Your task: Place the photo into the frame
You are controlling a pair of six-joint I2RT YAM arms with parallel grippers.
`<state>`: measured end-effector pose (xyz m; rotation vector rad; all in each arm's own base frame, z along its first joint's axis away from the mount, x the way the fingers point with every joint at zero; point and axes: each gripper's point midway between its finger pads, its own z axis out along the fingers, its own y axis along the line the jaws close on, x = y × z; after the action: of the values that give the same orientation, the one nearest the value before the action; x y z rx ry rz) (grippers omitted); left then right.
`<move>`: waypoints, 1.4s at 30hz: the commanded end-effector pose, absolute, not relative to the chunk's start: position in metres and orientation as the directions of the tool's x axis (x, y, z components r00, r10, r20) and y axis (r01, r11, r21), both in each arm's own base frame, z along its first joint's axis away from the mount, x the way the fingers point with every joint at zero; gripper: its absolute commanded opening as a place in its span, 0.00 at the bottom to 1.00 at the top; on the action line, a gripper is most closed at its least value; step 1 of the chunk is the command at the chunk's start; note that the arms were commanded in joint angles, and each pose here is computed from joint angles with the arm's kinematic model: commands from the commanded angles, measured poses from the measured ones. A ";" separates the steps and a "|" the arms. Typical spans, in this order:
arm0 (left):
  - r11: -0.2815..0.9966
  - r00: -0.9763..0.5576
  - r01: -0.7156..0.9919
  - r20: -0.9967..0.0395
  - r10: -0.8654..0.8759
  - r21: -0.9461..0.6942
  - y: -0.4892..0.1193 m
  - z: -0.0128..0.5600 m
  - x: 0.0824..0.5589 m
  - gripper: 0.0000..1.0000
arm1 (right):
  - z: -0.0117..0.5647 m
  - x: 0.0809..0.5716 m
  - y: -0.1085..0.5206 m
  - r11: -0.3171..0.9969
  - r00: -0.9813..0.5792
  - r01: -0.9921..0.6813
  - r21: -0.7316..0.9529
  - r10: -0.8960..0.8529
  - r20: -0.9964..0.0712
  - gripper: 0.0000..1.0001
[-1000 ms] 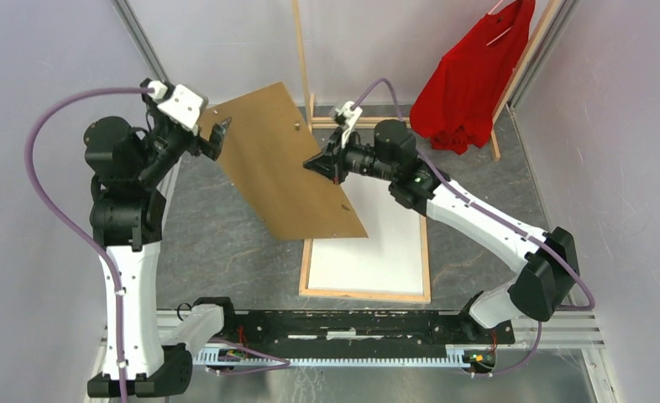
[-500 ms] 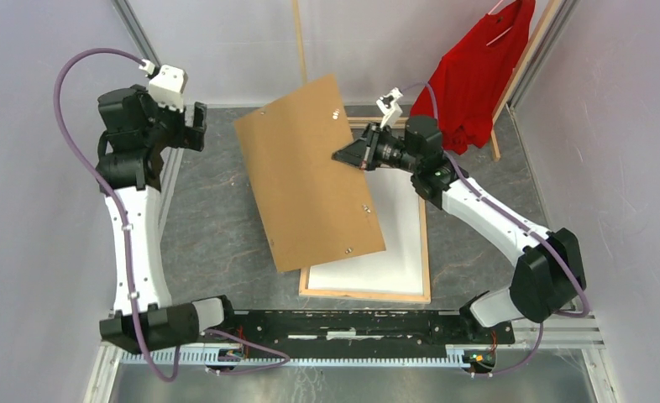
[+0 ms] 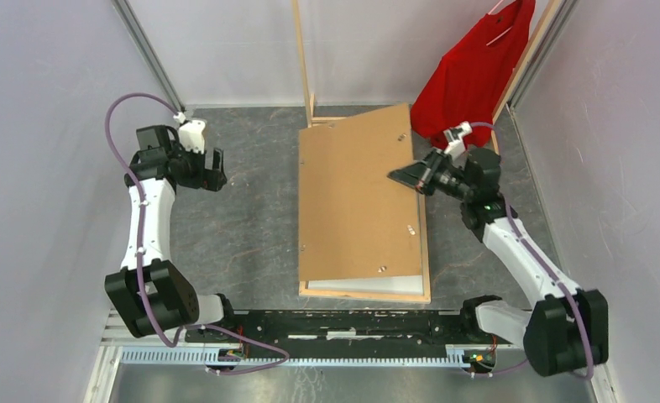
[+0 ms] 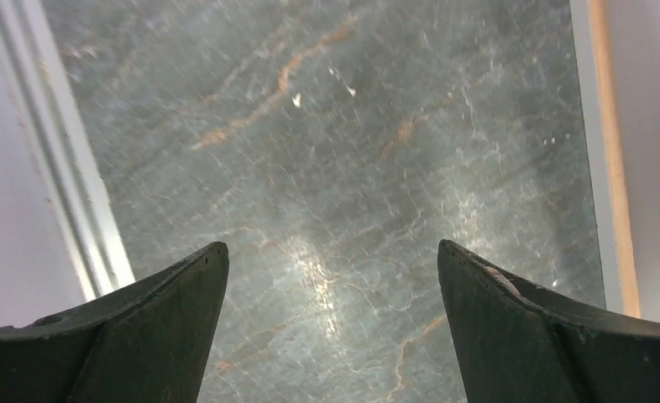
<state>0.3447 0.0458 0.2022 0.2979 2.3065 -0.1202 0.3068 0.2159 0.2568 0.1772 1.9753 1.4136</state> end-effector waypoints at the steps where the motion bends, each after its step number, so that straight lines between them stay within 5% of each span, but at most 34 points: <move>1: 0.943 -0.656 0.332 -0.717 0.237 0.009 0.041 0.178 0.344 1.00 | 0.261 0.288 0.183 0.325 -0.751 -0.270 0.906 0.518 -0.410 0.00; 18: 0.878 -0.729 0.479 -0.566 0.385 -0.019 0.011 0.114 0.315 1.00 | 0.216 0.272 0.153 0.284 -0.799 -0.176 0.942 0.518 -0.305 0.00; 42: 0.841 -0.702 0.541 -0.550 0.453 0.002 -0.023 0.116 0.305 1.00 | 0.159 0.295 0.145 0.284 -0.767 -0.093 0.954 0.591 -0.250 0.00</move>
<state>0.3045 -0.0212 0.1058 0.7055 2.4972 -0.2398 0.2872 0.1433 0.1368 0.5339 2.0707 1.4840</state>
